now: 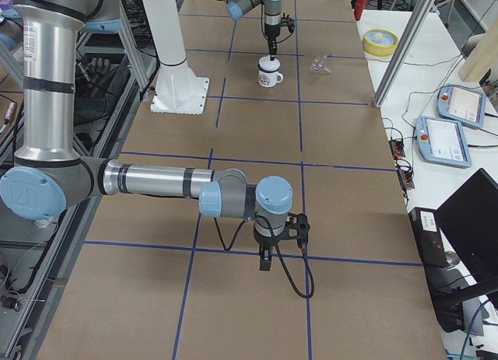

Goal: Remove funnel from cup

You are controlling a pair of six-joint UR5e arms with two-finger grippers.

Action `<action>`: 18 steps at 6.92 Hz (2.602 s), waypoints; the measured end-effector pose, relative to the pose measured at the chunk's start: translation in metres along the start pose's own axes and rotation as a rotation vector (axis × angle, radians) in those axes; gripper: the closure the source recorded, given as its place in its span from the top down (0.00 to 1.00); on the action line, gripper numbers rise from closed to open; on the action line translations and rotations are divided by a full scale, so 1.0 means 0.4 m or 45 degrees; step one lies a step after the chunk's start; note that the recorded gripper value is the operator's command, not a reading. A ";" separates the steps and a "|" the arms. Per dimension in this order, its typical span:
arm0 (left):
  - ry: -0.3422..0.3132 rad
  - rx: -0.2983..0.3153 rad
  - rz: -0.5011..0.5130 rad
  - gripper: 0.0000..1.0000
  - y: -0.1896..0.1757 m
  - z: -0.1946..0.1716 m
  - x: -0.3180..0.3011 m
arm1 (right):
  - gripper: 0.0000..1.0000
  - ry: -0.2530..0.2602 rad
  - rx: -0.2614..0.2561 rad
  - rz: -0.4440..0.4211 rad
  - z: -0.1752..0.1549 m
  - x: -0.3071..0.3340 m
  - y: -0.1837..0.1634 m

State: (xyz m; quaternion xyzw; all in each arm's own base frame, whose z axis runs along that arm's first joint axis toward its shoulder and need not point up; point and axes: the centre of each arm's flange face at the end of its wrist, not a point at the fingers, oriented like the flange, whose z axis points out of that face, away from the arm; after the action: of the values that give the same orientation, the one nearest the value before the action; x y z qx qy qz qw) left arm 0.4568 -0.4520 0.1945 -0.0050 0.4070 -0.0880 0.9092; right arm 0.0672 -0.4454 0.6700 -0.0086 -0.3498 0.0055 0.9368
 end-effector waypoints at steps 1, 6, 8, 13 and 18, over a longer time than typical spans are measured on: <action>0.006 0.004 0.004 1.00 0.000 0.000 0.000 | 1.00 0.000 0.000 0.000 0.000 0.000 0.000; 0.044 0.043 0.016 1.00 0.006 -0.054 -0.042 | 1.00 0.000 0.000 0.000 0.000 0.000 0.000; 0.071 0.130 0.038 1.00 -0.041 -0.138 -0.119 | 1.00 0.000 0.000 0.000 0.000 0.000 0.000; -0.113 0.224 0.370 1.00 -0.394 -0.324 -0.767 | 1.00 0.000 -0.001 0.001 0.001 0.001 0.000; -0.144 0.114 0.510 1.00 -0.371 -0.219 -1.598 | 1.00 0.000 -0.001 0.001 0.001 0.001 0.000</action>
State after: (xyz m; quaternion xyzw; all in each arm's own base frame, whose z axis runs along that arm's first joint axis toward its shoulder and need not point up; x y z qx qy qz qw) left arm -0.0488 -0.4876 0.6206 0.1113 0.3437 0.0767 0.9293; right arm 0.0672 -0.4453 0.6706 -0.0092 -0.3498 0.0057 0.9368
